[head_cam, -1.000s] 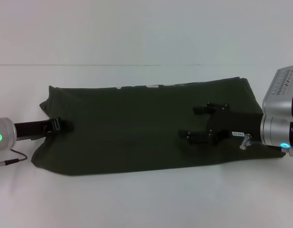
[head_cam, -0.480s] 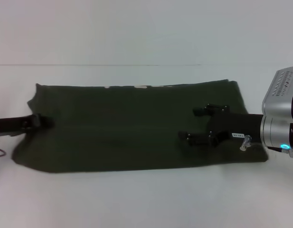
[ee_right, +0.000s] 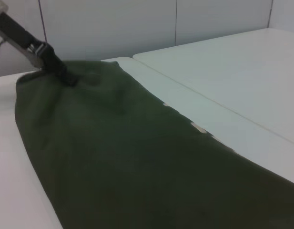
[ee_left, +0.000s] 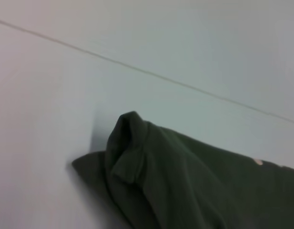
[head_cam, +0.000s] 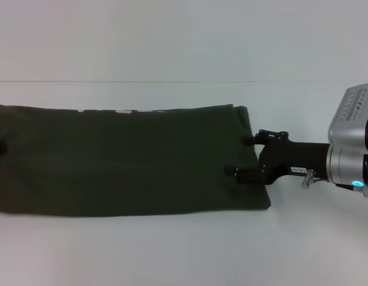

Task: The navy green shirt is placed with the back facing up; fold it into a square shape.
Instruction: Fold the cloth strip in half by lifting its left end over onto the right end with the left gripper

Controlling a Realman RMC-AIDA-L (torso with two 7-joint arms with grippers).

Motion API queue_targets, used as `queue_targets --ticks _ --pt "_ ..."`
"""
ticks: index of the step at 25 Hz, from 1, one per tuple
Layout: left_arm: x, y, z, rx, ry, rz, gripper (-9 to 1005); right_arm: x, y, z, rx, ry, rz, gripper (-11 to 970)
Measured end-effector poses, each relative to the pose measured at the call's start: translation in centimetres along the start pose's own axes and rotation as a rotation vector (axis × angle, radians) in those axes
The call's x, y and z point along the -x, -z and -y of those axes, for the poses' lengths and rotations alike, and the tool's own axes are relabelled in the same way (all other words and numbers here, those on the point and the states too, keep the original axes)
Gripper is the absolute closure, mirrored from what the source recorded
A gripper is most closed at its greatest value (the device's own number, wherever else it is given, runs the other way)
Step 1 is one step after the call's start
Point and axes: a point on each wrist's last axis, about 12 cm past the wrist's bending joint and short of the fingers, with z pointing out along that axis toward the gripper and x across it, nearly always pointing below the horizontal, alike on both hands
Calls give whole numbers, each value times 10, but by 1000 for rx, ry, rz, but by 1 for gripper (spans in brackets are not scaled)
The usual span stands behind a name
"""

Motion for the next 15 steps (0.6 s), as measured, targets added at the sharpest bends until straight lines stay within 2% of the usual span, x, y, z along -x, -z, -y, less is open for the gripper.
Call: queue_targets --ticks 3,7,15 --pt "7 5 4 -20 11 -2 905 0 -1 0 1 0 1 43" --pt "18 8 24 -98 29 -35 904 1 -1 0 1 1 2 43" --pt "37 -4 104 -337 -5 -115 904 0 -1 -1 1 2 4 44"
